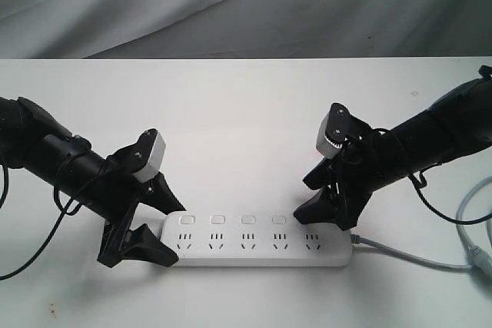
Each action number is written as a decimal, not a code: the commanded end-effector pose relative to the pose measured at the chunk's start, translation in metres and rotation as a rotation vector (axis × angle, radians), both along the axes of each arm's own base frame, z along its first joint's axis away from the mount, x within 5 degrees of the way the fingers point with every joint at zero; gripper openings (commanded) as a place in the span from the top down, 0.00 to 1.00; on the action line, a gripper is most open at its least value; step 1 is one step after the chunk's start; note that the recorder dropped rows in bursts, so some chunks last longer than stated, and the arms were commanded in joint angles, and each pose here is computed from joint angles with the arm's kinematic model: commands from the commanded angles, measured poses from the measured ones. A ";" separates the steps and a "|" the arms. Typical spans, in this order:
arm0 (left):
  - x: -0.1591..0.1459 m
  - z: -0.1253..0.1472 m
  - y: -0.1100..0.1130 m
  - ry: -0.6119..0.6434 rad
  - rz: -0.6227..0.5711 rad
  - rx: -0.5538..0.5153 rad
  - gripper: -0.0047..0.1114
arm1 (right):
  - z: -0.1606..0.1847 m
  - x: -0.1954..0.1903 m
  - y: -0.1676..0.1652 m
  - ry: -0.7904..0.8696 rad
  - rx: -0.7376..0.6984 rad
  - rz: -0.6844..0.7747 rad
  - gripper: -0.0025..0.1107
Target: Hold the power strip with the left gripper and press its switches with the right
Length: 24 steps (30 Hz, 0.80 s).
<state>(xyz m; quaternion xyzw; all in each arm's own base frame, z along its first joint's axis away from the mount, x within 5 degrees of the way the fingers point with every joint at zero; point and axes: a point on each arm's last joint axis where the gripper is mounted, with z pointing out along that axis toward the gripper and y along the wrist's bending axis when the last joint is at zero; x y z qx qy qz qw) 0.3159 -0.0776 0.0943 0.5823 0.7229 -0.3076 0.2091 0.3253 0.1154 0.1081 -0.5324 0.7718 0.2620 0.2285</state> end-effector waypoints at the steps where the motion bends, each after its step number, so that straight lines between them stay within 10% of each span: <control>1: 0.000 0.000 -0.001 -0.009 -0.014 0.005 0.53 | -0.002 0.005 -0.016 -0.058 -0.098 -0.006 0.40; 24: 0.000 0.000 -0.001 -0.009 -0.014 0.005 0.53 | -0.017 0.000 -0.008 -0.001 -0.080 0.042 0.40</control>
